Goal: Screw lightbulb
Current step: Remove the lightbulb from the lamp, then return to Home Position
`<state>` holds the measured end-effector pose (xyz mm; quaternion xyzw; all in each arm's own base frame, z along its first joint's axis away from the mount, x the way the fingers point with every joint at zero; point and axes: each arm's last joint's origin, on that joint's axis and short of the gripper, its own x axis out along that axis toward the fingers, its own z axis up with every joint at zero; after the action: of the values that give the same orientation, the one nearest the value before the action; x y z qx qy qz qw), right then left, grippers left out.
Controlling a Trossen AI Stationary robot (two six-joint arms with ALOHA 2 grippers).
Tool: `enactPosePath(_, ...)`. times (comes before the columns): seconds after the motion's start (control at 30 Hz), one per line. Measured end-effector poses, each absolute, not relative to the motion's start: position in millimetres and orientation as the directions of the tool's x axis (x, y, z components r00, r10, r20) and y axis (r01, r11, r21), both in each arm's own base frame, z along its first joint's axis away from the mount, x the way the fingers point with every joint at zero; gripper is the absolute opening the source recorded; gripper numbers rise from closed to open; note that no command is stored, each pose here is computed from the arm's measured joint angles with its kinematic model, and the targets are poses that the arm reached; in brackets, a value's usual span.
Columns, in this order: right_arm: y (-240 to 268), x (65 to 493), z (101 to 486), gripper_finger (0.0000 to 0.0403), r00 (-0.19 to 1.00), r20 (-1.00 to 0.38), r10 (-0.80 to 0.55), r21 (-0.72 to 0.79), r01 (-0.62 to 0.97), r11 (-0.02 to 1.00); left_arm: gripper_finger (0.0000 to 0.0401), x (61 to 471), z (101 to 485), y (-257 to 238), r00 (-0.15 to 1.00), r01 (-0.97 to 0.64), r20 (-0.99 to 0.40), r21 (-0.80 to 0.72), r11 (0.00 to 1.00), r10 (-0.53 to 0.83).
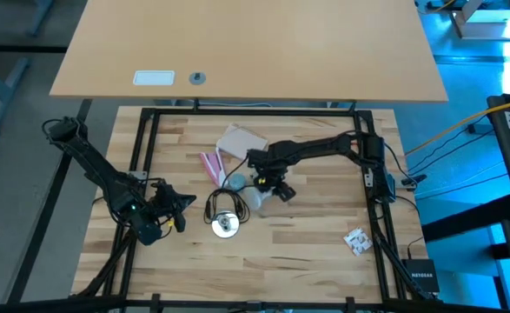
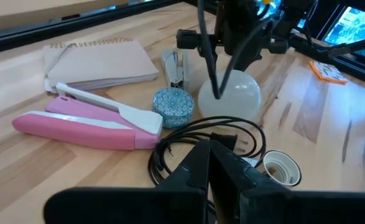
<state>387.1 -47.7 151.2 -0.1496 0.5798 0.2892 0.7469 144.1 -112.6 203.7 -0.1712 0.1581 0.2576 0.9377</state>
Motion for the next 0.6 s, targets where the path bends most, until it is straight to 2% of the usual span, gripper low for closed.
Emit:
enactPosePath(0.4,-47,379,160,0.0182,0.049,-0.956,0.29,0.207,-0.586,0.783,0.0,142,209,-110,0.824,-0.525,-0.358,-0.19,0.83,0.439)
enactPosePath(0.5,-47,383,176,0.0182,0.063,-0.956,0.288,0.197,-0.59,0.783,0.0,138,218,-105,0.837,-0.51,-0.336,-0.19,0.839,0.432)
enactPosePath(0.6,-48,389,202,0.0182,0.142,-0.951,0.275,0.134,-0.613,0.779,0.0,131,230,-98,0.852,-0.497,-0.294,-0.196,0.845,0.433)
